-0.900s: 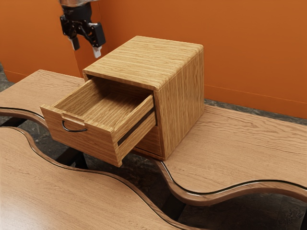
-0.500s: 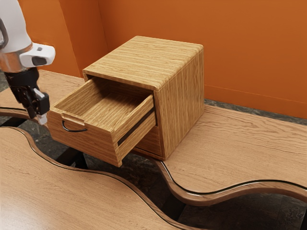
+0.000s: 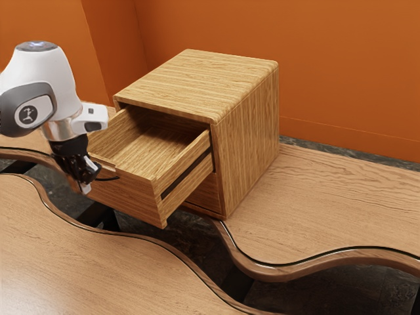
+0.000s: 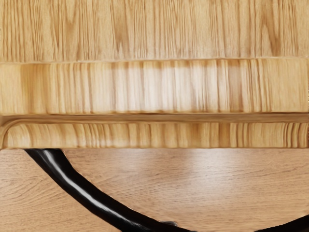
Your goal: Push the drawer handle with one arm to close the drawer
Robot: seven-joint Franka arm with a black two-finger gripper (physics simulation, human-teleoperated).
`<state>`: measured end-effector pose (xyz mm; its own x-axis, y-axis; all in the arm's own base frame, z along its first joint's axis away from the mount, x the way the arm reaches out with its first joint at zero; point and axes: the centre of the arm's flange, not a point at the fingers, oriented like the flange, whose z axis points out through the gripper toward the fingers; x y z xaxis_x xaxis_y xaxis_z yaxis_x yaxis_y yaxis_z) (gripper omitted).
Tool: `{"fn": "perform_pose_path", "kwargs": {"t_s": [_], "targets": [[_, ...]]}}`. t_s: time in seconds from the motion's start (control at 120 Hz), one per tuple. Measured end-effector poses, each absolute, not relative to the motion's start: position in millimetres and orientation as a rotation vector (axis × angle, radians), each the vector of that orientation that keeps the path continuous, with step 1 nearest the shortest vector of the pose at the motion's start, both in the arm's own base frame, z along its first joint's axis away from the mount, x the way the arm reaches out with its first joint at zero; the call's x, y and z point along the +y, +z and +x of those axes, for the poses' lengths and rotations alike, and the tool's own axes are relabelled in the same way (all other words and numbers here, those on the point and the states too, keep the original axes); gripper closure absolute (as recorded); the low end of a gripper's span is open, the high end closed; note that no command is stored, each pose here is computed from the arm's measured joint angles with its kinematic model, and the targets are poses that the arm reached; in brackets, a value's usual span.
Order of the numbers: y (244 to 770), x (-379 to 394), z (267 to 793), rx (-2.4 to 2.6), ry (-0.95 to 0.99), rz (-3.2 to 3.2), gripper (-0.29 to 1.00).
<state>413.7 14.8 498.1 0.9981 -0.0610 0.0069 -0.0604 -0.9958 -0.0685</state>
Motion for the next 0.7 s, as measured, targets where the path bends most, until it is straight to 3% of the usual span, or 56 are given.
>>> {"fn": "perform_pose_path", "kwargs": {"t_s": [0.7], "targets": [[510.5,-10.6,539.3,0.073,-0.156,-3.081,0.78]]}}
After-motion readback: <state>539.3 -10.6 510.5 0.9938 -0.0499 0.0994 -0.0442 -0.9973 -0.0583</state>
